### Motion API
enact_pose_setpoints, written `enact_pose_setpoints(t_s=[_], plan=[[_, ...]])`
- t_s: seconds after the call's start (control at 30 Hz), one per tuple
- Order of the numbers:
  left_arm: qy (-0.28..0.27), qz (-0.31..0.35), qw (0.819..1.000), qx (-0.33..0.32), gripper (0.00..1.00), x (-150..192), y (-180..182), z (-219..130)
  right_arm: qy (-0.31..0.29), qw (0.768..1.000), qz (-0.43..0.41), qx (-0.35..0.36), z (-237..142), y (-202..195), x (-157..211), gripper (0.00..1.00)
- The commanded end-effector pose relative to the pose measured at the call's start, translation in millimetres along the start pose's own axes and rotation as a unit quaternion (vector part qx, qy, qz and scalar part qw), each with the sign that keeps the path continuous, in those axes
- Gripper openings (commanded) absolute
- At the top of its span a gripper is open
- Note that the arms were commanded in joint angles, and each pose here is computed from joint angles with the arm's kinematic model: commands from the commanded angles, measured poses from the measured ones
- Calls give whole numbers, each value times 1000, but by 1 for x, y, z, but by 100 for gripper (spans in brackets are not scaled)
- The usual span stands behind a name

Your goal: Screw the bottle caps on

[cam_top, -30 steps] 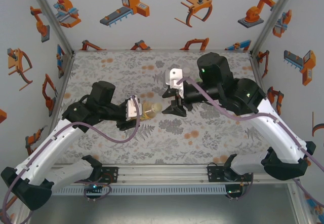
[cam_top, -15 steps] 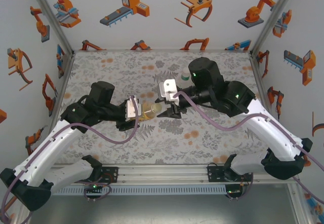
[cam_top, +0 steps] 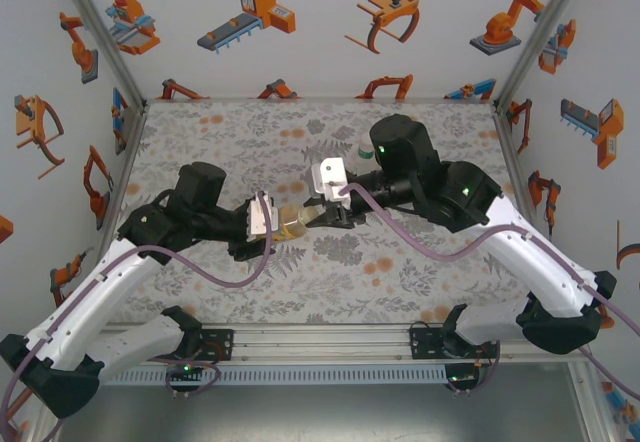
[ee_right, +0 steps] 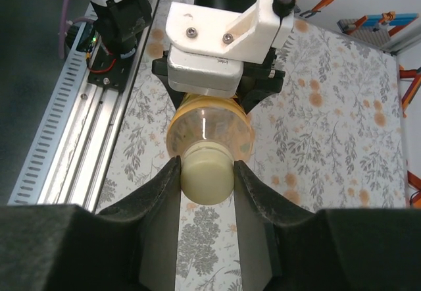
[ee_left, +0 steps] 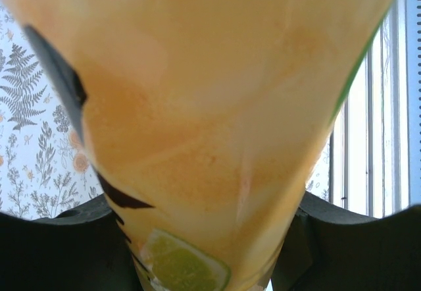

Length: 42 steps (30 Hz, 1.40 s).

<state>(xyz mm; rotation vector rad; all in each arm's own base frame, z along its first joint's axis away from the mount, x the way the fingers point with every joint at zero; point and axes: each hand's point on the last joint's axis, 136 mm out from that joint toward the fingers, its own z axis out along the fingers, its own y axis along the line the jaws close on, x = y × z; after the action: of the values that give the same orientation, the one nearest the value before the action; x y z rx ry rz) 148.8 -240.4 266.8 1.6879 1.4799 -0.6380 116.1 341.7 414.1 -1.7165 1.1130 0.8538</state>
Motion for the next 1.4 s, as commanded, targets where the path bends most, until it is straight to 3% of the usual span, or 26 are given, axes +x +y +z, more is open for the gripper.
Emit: enact_pose_setpoints(t_s=[0.0,0.13,0.23,0.4,0.43,0.5,0.57,0.73,0.8,0.9,1.0,1.07,1.2,1.37], plan=[[-18,4,1000,-7,0,-14,2,-8,-3,999,43,12,5,-4,1,21],[-4,2,1000,-27,0,-8,9,-7,6,985,164,50,10,-17,13,12],[-9,3,999,-44,0,-10,15,-6,15,945,304,120,9,-38,29,3],[-22,4,998,-62,0,-14,26,-2,7,833,523,180,12,-52,56,0],[-21,3,998,-64,0,-14,28,-1,5,797,574,189,13,-53,65,0],[-21,3,997,-68,0,-15,32,1,-5,693,698,180,18,-54,89,0],[-21,4,997,-70,0,-15,36,4,-14,639,752,162,25,-52,101,0],[-16,8,997,-80,0,-17,47,9,-19,562,803,197,15,-53,121,0],[-12,11,997,-82,0,-17,51,10,-13,543,813,210,8,-52,129,0],[-13,13,997,-81,0,-18,53,12,-22,553,806,209,5,-57,122,13],[-18,13,997,-76,0,-20,53,14,-39,598,774,205,0,-66,104,32],[-22,10,997,-71,0,-20,51,14,-52,641,737,208,-9,-72,88,43],[-32,11,997,-66,0,-24,46,11,-64,734,636,230,-31,-78,64,58],[-33,14,998,-57,0,-21,36,8,-79,852,465,229,-48,-74,33,63]])
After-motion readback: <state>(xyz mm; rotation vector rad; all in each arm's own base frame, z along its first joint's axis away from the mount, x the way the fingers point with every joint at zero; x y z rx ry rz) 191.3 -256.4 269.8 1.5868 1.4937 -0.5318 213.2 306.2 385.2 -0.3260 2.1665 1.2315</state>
